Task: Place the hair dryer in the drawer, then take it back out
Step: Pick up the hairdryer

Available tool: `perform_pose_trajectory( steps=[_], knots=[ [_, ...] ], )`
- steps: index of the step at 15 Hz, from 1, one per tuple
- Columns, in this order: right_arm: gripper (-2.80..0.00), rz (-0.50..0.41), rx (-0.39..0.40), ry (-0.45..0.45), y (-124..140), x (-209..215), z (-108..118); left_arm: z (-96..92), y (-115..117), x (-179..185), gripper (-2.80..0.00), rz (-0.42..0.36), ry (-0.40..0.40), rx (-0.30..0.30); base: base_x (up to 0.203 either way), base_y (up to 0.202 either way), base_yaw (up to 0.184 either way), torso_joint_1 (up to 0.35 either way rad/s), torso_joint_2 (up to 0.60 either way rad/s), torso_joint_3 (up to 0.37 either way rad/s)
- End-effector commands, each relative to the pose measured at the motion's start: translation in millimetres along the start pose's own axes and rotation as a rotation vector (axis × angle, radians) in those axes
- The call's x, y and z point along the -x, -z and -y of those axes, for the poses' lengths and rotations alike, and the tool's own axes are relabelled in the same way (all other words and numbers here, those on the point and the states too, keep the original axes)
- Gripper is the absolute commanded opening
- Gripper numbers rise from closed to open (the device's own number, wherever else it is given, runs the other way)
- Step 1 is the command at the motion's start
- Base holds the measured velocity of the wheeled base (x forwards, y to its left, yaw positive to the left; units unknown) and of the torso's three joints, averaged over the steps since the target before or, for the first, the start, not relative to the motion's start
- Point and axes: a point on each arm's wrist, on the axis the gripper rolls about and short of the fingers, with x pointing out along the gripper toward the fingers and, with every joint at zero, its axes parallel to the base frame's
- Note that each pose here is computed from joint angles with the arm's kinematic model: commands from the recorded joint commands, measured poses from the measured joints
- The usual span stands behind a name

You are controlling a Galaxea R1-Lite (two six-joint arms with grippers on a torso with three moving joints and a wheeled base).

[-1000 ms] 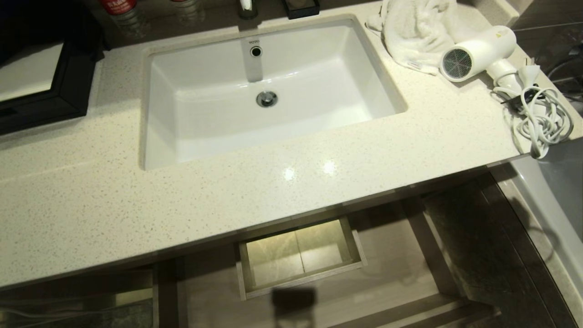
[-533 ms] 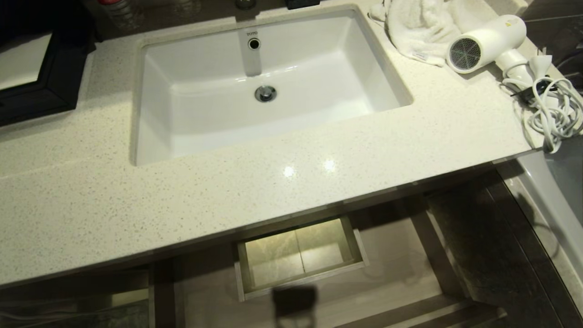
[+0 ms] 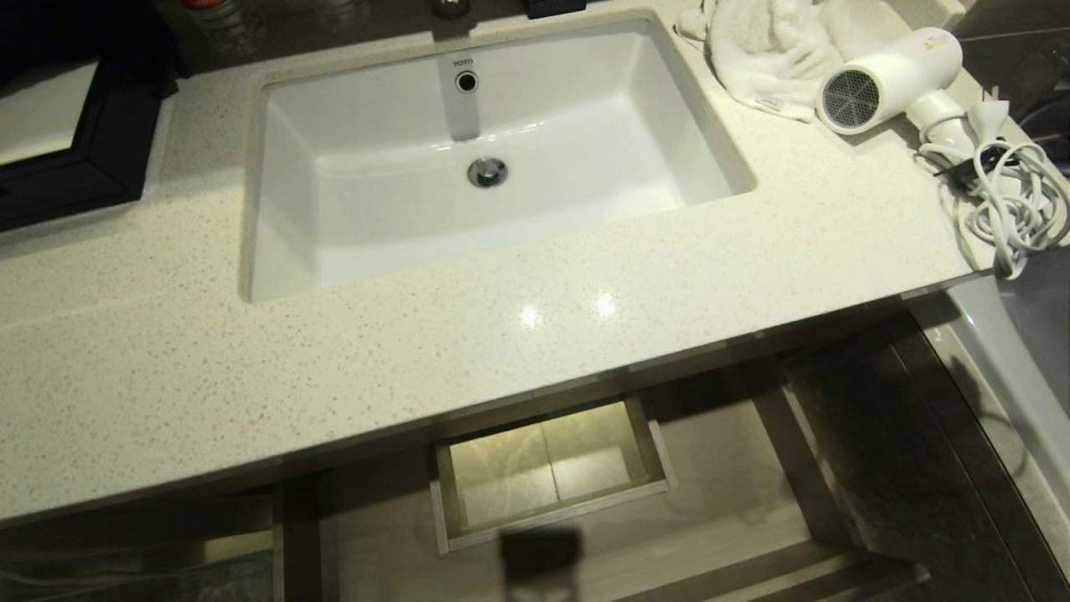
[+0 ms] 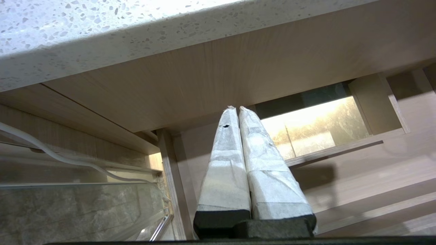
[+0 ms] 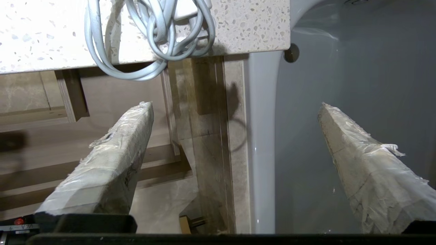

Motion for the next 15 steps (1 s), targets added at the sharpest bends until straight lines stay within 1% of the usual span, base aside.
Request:
perform_pose_trajectory(
  steps=[1,4,5,6,9,12,15],
  knots=[
    [0.00,0.006,-0.001,-0.010,2,3,-2,0.0,0,0,-2.80,0.001,-0.001,0.000,0.000,0.000,0.000,0.000,0.00,0.000],
    [0.00,0.020,-0.007,-0.051,5,11,-6,0.0,0,0,-2.80,0.001,0.000,0.000,0.000,0.000,0.000,0.000,0.00,0.000],
    [0.00,0.031,-0.003,-0.052,7,21,-9,0.0,0,0,-2.80,0.001,-0.001,0.000,0.000,0.000,0.000,0.000,0.00,0.000],
    [0.00,0.022,-0.006,-0.069,10,27,-12,0.0,0,0,-2.80,0.001,-0.001,0.000,0.000,0.000,0.000,0.000,0.00,0.000],
    [0.00,0.012,-0.018,-0.098,8,39,-13,0.0,0,0,-2.80,0.001,0.000,0.000,0.000,0.000,0.000,0.000,0.00,0.000],
    [0.00,0.027,-0.012,-0.093,4,40,-12,0.0,0,0,-2.80,0.000,0.000,0.000,0.000,0.000,0.000,0.000,0.00,0.000],
    [0.00,0.035,-0.014,-0.104,7,46,-15,0.0,0,0,-2.80,0.001,-0.001,0.000,0.000,0.000,0.000,0.000,0.00,0.000]
  ],
)
